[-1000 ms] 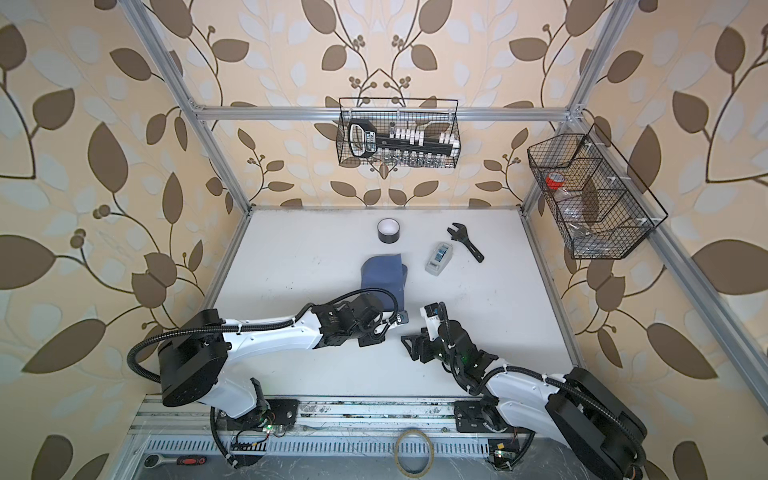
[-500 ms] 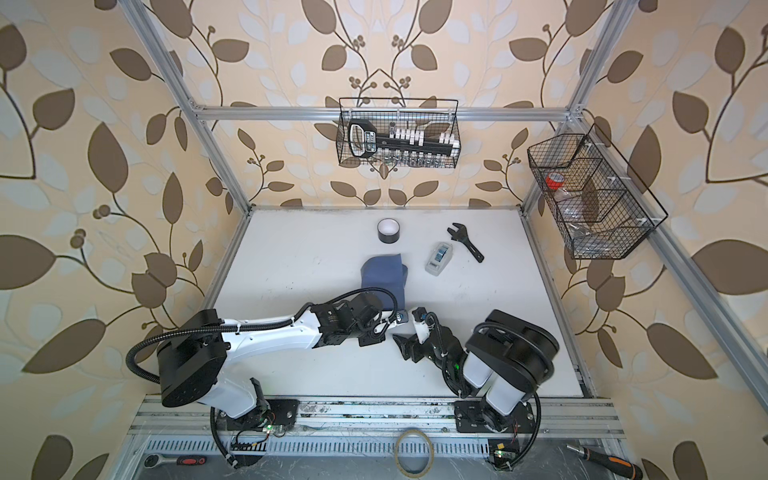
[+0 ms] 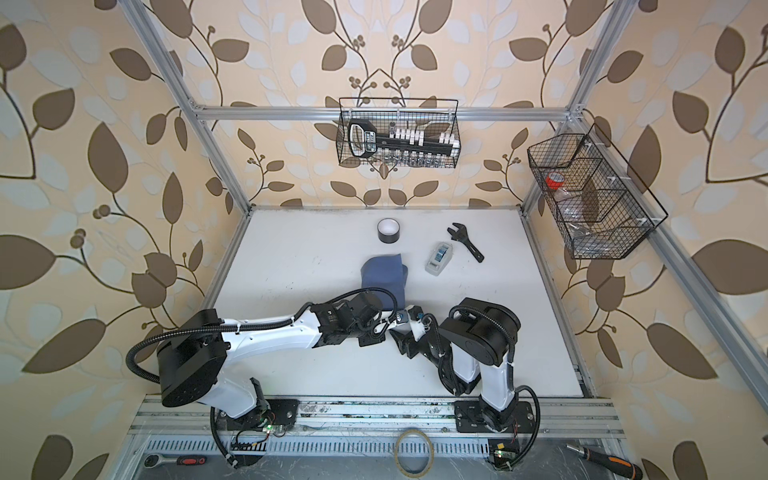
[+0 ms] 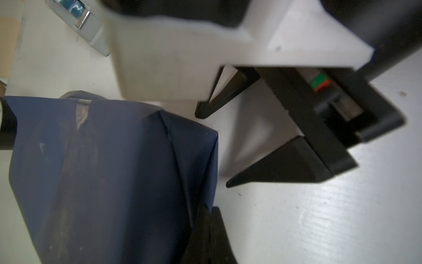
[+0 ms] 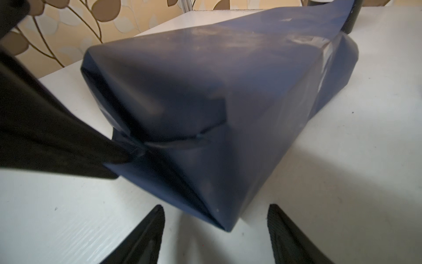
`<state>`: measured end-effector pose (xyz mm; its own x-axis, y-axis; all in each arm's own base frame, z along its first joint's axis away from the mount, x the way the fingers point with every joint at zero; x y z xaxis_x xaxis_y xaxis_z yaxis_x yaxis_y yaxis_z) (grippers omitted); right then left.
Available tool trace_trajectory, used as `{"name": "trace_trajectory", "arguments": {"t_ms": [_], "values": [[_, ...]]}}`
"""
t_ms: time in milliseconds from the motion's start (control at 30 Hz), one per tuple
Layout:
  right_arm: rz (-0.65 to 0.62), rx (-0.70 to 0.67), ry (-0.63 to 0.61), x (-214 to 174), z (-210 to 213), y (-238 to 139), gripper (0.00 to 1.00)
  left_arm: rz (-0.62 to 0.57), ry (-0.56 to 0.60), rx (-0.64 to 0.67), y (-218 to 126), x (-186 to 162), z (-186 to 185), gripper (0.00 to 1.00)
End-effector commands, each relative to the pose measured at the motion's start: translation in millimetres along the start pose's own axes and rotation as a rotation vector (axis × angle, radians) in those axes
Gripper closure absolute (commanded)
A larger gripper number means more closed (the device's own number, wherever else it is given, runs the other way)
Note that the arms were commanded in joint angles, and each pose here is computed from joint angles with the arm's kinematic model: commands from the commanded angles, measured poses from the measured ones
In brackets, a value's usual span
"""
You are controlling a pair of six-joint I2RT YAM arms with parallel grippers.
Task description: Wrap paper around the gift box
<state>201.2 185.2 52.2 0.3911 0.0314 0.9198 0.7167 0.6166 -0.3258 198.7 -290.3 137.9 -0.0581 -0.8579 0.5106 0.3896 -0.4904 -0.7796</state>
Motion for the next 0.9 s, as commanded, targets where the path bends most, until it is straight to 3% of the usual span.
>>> {"name": "trace_trajectory", "arguments": {"t_ms": [0, 633, 867], "values": [[-0.085, 0.034, -0.030, 18, 5, 1, 0.30, -0.063, -0.022, 0.019, -13, 8, 7, 1.00], [-0.121, 0.079, -0.017, 30, 6, 16, 0.36, -0.022, -0.029, -0.022, -3, 5, 4, 1.00], [-0.093, 0.062, -0.004, 22, 2, 21, 0.37, 0.004, -0.029, -0.025, 4, 2, 3, 0.95]]}}
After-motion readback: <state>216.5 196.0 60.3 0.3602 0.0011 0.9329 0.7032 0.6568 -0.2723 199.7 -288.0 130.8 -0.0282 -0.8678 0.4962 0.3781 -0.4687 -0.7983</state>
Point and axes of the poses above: each gripper's point midway between its finger pads, its own y axis out along the fingers, its own z axis along the line the jaws close on, x = y × z, the point moved 7 cm from there along -y, back along the fingers, and after that the axes turned 5 degrees about y, right-handed, at the moved point
